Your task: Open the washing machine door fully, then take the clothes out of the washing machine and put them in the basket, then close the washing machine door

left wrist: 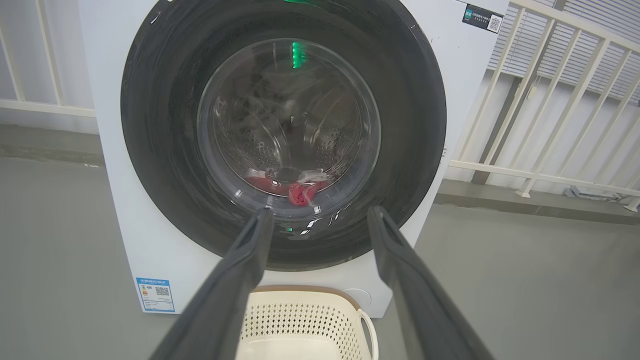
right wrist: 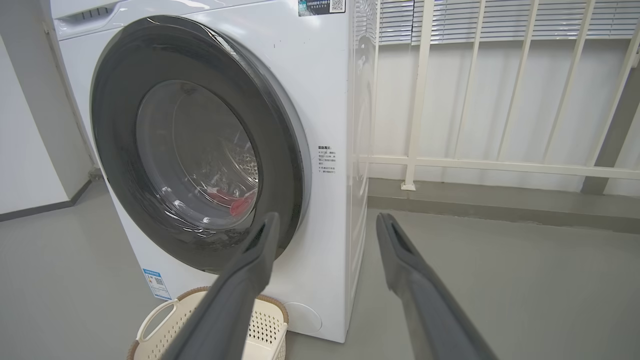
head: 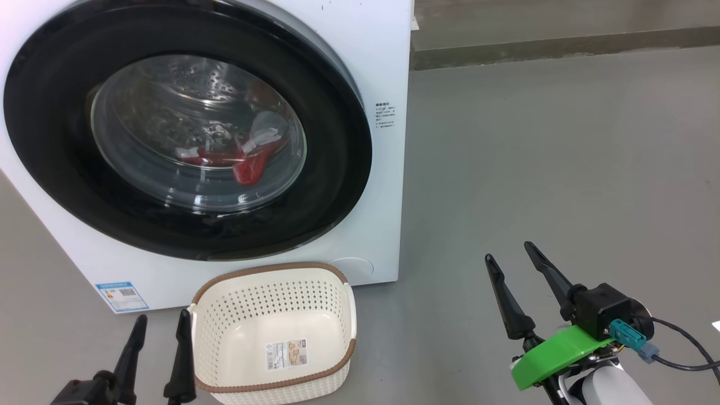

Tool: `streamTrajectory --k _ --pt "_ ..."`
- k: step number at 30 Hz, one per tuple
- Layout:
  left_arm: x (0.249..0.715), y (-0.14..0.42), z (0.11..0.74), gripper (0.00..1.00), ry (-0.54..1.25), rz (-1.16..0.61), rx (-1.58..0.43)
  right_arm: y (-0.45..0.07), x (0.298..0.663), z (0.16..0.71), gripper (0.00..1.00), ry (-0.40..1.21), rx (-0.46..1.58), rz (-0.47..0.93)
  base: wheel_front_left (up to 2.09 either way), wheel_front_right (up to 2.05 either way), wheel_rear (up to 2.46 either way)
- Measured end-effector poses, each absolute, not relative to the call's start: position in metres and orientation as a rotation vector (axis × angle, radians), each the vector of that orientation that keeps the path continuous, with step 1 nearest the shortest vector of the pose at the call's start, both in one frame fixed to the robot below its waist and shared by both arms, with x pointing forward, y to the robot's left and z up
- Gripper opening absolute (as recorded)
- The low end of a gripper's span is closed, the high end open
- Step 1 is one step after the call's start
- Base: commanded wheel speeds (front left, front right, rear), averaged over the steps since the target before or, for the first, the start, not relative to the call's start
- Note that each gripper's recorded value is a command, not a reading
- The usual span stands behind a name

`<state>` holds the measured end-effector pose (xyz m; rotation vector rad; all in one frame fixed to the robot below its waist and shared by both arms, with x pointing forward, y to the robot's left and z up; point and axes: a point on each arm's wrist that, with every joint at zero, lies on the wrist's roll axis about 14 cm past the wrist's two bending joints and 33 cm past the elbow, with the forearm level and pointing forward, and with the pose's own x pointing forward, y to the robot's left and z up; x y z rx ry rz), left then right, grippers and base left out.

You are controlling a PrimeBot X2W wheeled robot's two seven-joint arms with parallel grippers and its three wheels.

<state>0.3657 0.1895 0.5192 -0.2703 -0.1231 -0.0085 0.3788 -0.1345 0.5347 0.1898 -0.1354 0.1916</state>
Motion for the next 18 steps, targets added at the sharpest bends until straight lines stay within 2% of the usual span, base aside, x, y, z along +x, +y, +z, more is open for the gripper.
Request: streamTrajectory --k 18 --pt "0.3653 0.1927 0.5170 1.00 -0.117 0.002 -0.269 -0.1381 0.3784 0.5321 1.00 -0.128 0.191 0.180 0.00 0.00 0.00"
